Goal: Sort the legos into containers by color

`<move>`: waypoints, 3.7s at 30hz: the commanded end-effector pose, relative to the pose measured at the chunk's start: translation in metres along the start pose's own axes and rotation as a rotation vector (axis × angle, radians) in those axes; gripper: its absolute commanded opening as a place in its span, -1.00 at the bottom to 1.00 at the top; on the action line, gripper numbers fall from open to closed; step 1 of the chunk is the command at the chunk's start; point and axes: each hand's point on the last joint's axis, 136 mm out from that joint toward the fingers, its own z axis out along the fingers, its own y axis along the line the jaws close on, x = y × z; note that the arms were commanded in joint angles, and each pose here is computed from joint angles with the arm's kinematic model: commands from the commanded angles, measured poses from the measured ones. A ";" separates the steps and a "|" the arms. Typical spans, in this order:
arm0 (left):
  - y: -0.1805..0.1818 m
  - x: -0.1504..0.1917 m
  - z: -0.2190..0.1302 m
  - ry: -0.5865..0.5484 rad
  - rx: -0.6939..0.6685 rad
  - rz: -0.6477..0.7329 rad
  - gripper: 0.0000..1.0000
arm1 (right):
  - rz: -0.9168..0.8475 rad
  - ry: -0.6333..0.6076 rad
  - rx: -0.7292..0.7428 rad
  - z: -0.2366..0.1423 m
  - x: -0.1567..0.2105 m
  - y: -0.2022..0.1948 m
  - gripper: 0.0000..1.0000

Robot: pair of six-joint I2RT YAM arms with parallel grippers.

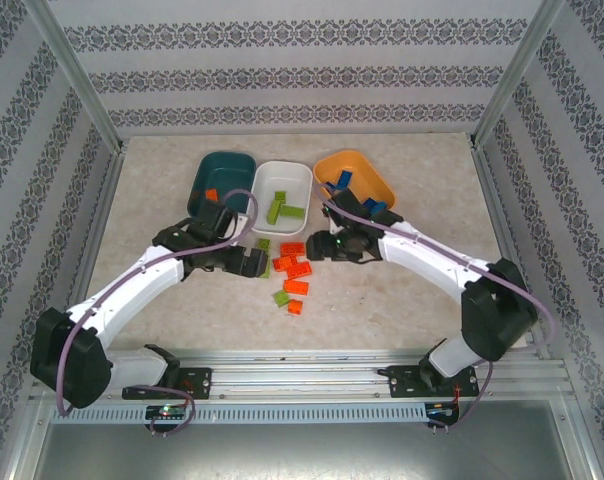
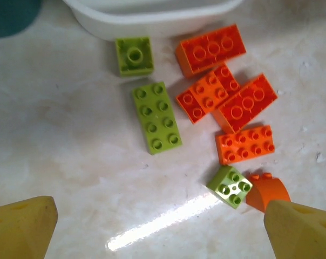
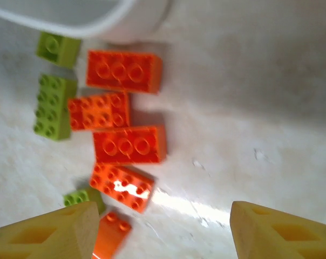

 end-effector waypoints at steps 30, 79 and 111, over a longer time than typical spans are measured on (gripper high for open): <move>0.004 -0.004 0.094 0.216 -0.169 -0.001 0.46 | 0.096 -0.059 -0.045 -0.016 0.052 -0.046 0.30; 0.010 -0.126 0.041 0.027 -0.062 -0.066 -0.52 | 0.036 0.029 -0.046 0.015 0.067 -0.016 0.34; 0.018 -0.145 0.035 -0.020 -0.073 -0.087 0.43 | 0.022 0.032 -0.041 0.015 0.080 -0.009 0.36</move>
